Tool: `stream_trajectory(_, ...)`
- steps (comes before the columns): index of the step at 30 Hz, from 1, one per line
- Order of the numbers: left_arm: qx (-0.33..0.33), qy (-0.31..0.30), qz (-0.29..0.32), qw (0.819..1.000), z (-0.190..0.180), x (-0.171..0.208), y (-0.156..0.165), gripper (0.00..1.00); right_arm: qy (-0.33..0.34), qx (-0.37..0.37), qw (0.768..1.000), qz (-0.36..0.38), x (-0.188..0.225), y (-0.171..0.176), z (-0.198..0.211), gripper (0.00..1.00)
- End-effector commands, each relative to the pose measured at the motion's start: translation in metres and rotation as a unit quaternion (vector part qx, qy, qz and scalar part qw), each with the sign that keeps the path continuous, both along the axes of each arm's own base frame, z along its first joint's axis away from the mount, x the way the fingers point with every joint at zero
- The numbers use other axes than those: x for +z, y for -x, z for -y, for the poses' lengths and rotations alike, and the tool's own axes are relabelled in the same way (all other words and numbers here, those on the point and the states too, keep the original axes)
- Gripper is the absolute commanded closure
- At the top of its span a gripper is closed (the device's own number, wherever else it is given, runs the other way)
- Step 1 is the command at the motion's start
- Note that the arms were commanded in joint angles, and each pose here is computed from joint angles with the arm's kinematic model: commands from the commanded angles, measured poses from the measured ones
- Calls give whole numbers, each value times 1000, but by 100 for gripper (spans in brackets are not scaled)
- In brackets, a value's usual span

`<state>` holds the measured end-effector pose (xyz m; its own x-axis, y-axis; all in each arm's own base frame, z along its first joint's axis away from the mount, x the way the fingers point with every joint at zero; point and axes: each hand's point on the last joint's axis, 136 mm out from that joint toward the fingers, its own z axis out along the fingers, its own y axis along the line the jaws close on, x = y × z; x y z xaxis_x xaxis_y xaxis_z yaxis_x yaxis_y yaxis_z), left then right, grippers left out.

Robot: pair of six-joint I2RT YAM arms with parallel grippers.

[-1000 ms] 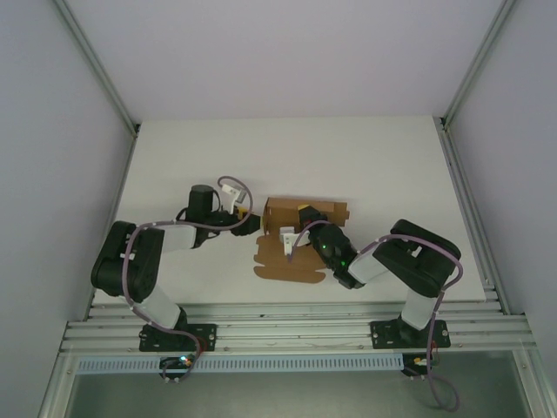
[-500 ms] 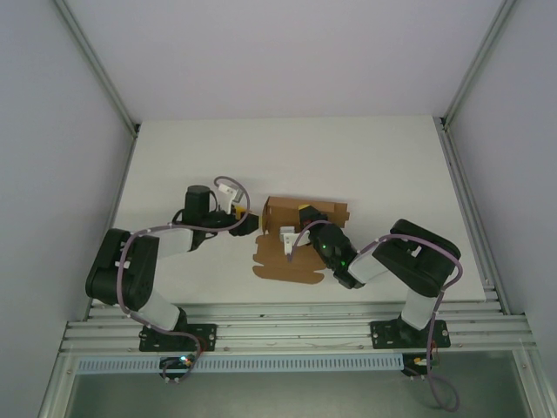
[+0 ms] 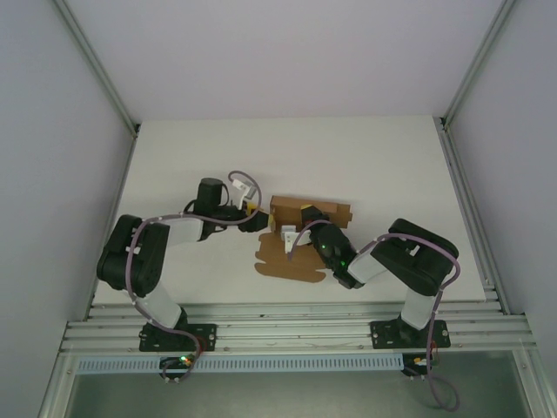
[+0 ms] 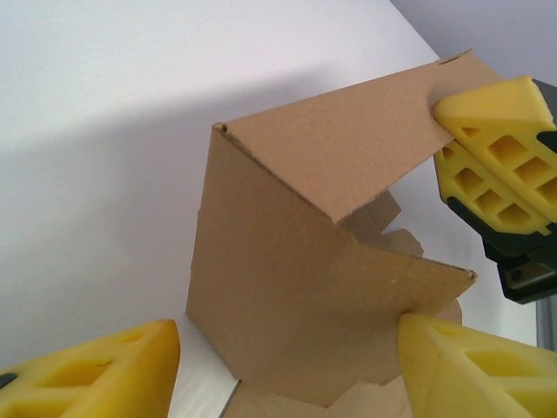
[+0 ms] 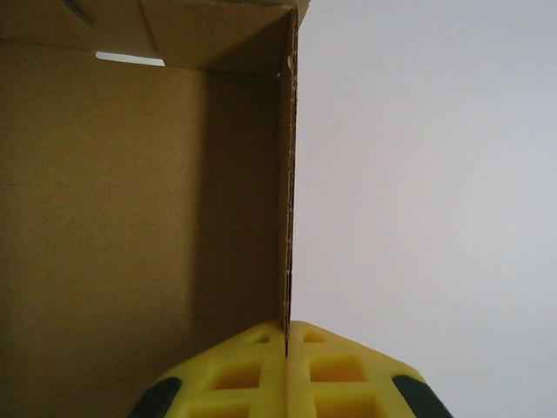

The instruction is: Assemble paper box

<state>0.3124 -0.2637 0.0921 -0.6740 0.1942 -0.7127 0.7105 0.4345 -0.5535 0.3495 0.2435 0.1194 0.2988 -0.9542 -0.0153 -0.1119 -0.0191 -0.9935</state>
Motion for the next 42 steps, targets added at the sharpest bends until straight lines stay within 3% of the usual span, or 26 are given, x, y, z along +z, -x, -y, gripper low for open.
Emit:
stream_trajectory(1,7,-64,-2,998,-1,-19,-6,36,-19,5,1000,7,5,3,-3,100)
stream_trajectory(4,24,-109,-1,994,1,-32,-6,39,-30,9,999,5,8,5,-4,100)
stream_trajectory(8,37,-126,4,991,5,-37,-9,44,-28,13,1000,1,5,7,-6,100)
stream_trajectory(13,49,-154,16,987,9,-45,-11,56,-29,9,1000,-3,1,7,-5,100)
stream_trajectory(15,67,-158,23,985,7,-46,-14,63,-39,8,999,-4,3,7,-3,100)
stream_trajectory(19,96,-146,43,984,10,-40,-22,67,-40,10,999,-26,-1,10,-4,100)
stream_trajectory(27,110,-103,131,980,26,-6,-37,67,-31,7,996,-80,-17,15,-2,100)
stream_trajectory(30,129,-98,142,977,24,-3,-45,61,-27,3,995,-100,-26,18,0,100)
stream_trajectory(32,118,-82,146,979,28,1,-43,57,-14,-4,993,-119,-38,18,2,100)
stream_trajectory(38,77,-33,177,981,43,16,-46,57,-8,-3,991,-132,-46,18,0,100)
stream_trajectory(42,63,-32,190,979,47,21,-54,57,-26,-2,988,-155,-45,20,0,100)
